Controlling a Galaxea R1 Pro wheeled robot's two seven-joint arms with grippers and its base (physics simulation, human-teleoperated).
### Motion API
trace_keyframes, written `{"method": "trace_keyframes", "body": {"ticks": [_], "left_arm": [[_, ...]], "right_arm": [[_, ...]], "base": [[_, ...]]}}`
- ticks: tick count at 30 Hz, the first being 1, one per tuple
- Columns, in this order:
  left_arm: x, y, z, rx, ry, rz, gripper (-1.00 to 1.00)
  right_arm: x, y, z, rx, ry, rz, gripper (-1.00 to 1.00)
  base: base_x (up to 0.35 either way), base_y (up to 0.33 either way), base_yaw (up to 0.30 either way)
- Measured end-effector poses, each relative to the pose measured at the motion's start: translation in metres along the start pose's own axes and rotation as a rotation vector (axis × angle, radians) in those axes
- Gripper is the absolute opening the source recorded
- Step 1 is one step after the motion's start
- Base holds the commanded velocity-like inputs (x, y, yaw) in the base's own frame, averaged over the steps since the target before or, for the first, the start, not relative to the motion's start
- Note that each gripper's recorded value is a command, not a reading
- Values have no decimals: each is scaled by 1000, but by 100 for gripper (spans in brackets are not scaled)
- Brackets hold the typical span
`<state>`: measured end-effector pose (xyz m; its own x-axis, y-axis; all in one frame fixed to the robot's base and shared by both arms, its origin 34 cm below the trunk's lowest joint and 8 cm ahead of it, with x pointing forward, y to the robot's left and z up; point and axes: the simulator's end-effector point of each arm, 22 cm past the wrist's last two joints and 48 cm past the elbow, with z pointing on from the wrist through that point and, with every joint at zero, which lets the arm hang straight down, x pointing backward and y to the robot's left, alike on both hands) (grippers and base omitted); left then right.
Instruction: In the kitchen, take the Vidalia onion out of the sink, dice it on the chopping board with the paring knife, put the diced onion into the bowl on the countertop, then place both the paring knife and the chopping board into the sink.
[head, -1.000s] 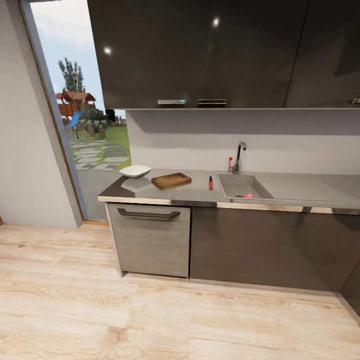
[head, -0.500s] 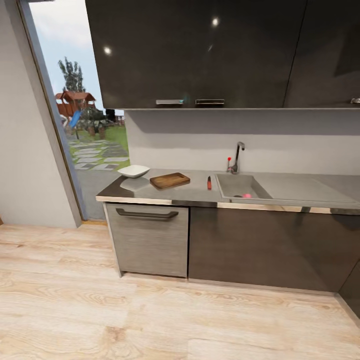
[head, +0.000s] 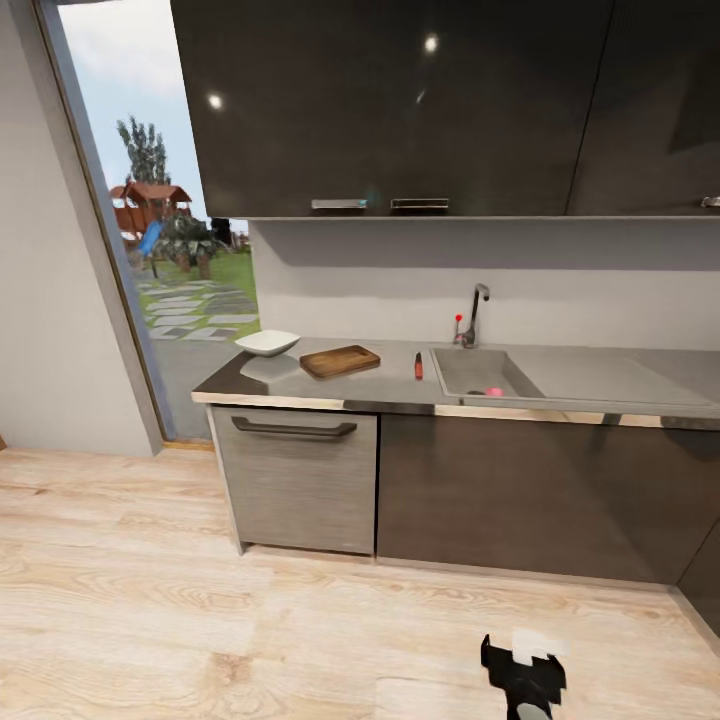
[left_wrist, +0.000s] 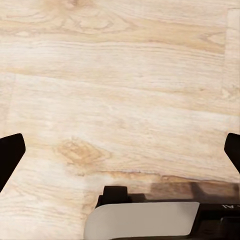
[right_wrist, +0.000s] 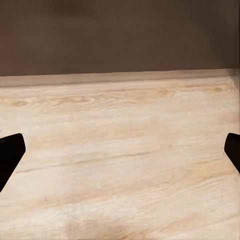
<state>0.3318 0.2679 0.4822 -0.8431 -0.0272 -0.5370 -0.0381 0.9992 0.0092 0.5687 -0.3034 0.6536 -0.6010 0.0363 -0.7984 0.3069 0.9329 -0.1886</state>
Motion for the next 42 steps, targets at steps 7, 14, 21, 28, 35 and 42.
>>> {"method": "trace_keyframes", "body": {"ticks": [7,14,21,28,35,42], "left_arm": [[0,1,0,-1,0,-1,100],[0,7,0,-8,0,3,100],[1,8,0,-8,2,3,100],[1,8,0,-8,2,3,100],[1,7,0,-8,3,2,100],[1,6,0,-4,3,2,100]], "right_arm": [[-85,7,12,11,-5,-1,100],[-157,11,19,25,-16,-2,100],[-284,27,9,29,-61,2,100],[-457,25,-44,72,-211,15,100],[-555,17,-85,75,-287,27,100],[-604,31,-104,58,-293,7,100]], "base": [[0,0,0],[0,0,0],[0,0,0],[0,0,0],[0,0,0],[80,0,0]]}}
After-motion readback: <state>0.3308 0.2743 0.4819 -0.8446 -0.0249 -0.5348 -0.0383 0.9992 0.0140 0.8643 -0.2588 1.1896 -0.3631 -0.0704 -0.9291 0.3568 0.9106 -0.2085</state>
